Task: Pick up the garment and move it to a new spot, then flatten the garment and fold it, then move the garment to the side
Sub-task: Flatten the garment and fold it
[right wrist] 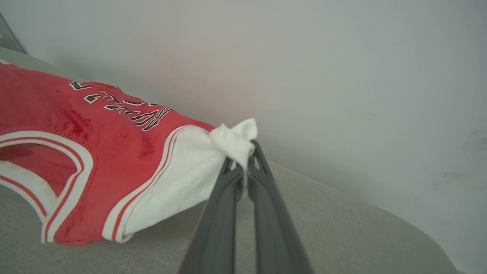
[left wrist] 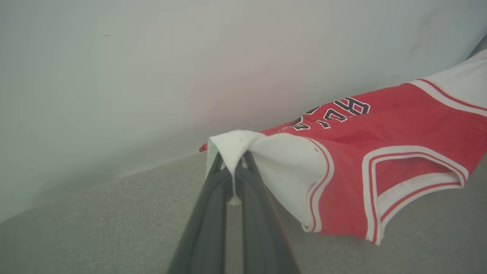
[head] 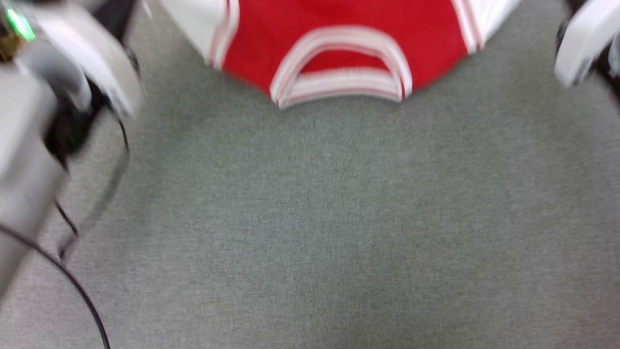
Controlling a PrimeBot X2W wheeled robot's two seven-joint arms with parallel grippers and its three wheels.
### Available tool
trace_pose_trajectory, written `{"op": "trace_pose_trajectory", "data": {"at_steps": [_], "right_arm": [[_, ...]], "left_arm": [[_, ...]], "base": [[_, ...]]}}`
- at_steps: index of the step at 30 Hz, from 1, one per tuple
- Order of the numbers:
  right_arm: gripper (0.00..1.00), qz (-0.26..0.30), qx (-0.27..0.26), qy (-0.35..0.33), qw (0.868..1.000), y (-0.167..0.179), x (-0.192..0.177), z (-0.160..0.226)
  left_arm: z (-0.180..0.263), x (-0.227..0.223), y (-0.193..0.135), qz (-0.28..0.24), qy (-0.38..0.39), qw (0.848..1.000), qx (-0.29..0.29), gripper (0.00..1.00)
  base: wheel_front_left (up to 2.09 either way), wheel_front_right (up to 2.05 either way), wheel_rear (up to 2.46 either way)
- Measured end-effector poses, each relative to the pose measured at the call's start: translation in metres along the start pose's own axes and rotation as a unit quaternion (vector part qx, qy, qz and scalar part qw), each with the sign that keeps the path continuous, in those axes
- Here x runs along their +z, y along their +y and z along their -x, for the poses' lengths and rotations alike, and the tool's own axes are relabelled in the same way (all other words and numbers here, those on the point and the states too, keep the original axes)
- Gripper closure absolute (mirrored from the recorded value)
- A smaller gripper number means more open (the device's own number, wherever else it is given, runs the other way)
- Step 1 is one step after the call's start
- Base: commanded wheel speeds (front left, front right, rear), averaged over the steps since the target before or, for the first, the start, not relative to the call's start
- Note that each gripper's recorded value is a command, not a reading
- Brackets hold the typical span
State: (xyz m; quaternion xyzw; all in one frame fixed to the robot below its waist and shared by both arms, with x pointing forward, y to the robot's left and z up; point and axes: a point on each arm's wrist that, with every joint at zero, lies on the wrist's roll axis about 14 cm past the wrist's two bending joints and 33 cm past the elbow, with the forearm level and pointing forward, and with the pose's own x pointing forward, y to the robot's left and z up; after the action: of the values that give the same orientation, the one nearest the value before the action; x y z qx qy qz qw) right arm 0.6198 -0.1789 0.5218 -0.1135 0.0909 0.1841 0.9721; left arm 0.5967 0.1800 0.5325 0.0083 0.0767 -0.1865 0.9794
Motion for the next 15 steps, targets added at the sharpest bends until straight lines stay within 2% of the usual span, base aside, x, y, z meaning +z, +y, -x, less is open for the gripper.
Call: {"op": "trace_pose_trajectory", "data": {"at_steps": [5, 11, 14, 15], "right_arm": [[1.00, -0.014, 0.009, 0.038, 0.999, 0.018, -0.046, 0.045], [1.00, -0.026, 0.008, 0.053, 0.998, 0.027, -0.070, 0.090], [1.00, -0.037, 0.009, 0.069, 0.997, 0.035, -0.088, 0.126], [1.00, -0.037, 0.009, 0.069, 0.997, 0.035, -0.088, 0.126]], "left_arm": [[0.049, -0.040, -0.013, 0.028, 0.032, 0.999, 0.013, 1.00], [0.101, -0.071, -0.022, 0.049, 0.063, 0.996, 0.032, 1.00], [0.141, -0.088, -0.030, 0.067, 0.082, 0.993, 0.045, 1.00], [0.141, -0.088, -0.030, 0.067, 0.082, 0.993, 0.045, 1.00]], "base": [[0.00, 0.00, 0.00], [0.00, 0.00, 0.00], [0.00, 0.00, 0.00], [0.00, 0.00, 0.00]]}}
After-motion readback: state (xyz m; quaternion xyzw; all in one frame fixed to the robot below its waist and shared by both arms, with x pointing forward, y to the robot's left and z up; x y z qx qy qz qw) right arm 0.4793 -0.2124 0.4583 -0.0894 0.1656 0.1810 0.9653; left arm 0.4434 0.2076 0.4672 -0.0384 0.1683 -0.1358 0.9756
